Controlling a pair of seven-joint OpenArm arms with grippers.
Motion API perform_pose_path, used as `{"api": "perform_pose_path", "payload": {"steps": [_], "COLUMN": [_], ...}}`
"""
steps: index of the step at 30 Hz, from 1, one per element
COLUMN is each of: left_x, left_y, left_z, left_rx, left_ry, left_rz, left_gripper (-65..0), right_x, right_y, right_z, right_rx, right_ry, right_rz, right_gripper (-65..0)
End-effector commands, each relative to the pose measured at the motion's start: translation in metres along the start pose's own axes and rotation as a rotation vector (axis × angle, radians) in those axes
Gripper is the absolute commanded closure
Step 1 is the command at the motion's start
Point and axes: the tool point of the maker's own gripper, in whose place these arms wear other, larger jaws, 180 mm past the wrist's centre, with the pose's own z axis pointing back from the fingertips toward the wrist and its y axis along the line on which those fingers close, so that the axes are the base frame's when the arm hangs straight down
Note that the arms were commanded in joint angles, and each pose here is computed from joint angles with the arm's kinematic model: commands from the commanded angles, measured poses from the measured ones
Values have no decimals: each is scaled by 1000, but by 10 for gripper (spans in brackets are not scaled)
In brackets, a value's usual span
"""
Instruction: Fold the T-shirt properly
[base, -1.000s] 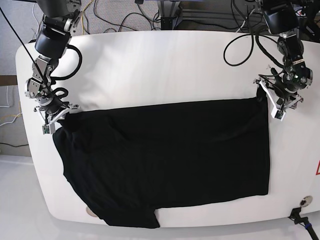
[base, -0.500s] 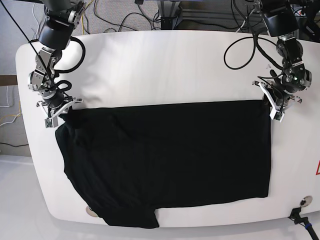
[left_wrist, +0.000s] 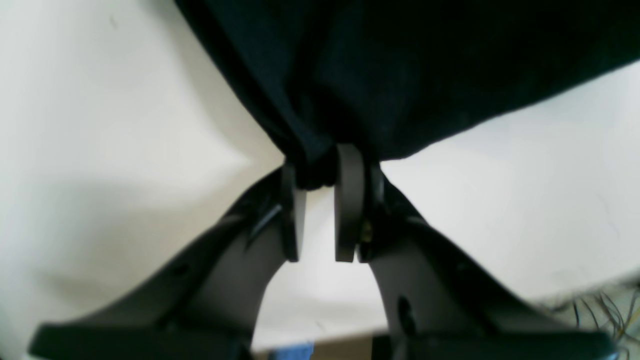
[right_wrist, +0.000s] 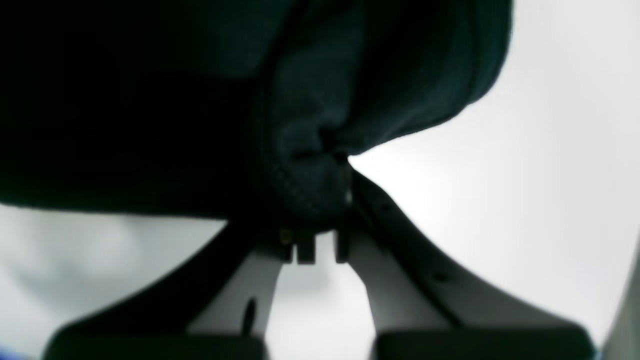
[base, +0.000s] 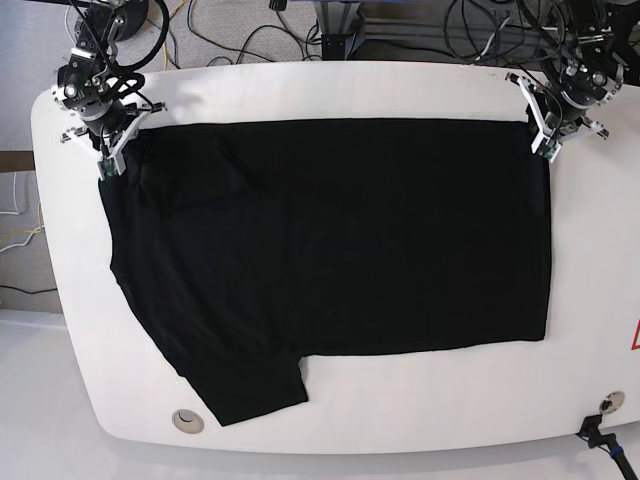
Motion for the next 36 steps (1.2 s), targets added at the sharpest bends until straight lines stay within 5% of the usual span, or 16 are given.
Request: {"api": "perform_pose_path", "payload": {"steps": [1, 12, 24, 27, 31, 36], "left_x": [-10, -71, -79, -78, -60, -21], "left_y": [-2, 6, -16, -17, -12, 14], "left_z": [20, 48, 45, 44, 38, 32], "left_rx": [12, 54, 20, 16, 18, 75], "left_ry": [5, 137, 146, 142, 104, 13], "left_rz": [-31, 12, 62, 59, 35, 19], "left_gripper": [-73, -73, -79, -196, -428, -434], "right_x": [-13, -60, -74, -74, -71, -29], "right_y": [-4, 9, 21, 21, 20, 12], "right_z": [18, 42, 43, 44, 44, 48], "right_rx": [-33, -21, -3, -4, -8, -43], "right_ry": [46, 143, 167, 166, 159, 56], "right_rz": [35, 44, 9, 11, 10, 51], "right_gripper": [0, 0, 0, 0, -194, -317]}}
